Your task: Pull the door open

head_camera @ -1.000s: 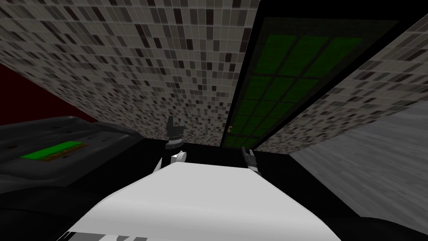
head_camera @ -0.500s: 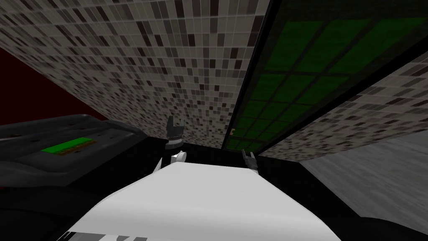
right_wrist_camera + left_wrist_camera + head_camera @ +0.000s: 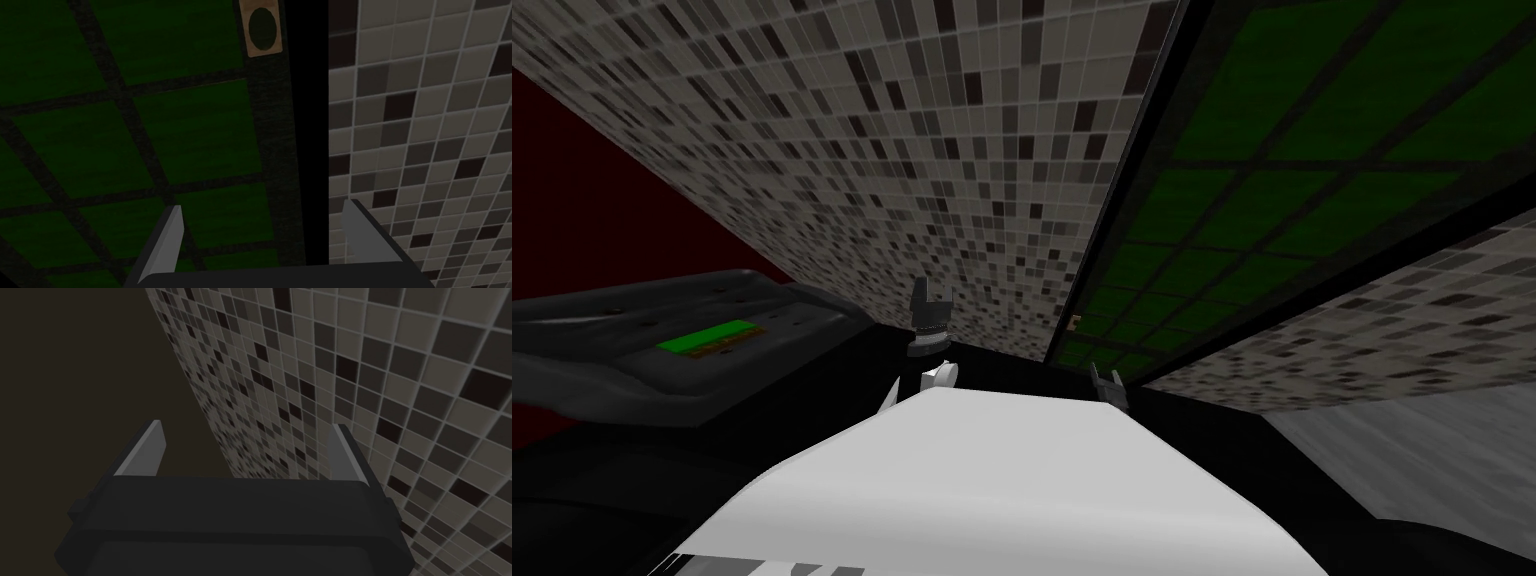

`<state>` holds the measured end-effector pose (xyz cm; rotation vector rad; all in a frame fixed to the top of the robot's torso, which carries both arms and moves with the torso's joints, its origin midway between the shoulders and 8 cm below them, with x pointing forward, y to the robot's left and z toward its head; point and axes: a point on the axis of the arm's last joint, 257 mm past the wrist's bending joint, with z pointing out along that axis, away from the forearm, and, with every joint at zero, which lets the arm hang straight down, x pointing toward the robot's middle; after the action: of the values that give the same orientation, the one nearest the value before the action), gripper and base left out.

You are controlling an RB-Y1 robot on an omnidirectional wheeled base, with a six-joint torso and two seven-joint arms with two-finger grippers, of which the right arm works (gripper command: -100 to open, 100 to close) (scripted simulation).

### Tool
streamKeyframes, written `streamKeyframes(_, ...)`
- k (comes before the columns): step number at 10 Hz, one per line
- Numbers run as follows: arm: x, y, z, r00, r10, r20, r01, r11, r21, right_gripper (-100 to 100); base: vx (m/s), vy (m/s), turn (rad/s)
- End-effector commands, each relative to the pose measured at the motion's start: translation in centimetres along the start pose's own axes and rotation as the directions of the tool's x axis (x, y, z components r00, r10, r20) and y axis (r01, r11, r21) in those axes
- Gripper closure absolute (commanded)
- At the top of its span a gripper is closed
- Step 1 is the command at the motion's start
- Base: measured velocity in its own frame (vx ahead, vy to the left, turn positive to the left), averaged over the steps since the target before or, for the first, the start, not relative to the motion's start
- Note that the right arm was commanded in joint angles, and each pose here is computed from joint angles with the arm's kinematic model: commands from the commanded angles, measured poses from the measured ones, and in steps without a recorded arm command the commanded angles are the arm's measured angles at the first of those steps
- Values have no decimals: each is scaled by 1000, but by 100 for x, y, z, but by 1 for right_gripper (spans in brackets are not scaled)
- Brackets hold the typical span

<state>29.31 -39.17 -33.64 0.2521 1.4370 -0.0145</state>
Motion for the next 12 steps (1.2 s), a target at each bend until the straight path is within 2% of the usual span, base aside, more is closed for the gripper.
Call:
streamKeyframes(1, 63, -24, -44, 1000, -25, -10, 25, 1000, 9, -100, 119, -43, 91)
streamKeyframes(5, 261, -73, -215, 995, -90, -47, 91, 995, 37, -100, 117, -34, 109)
streamKeyframes(12, 552, -60, -480, 982, -158, -105, 166, 983, 72, -100, 107, -41, 93)
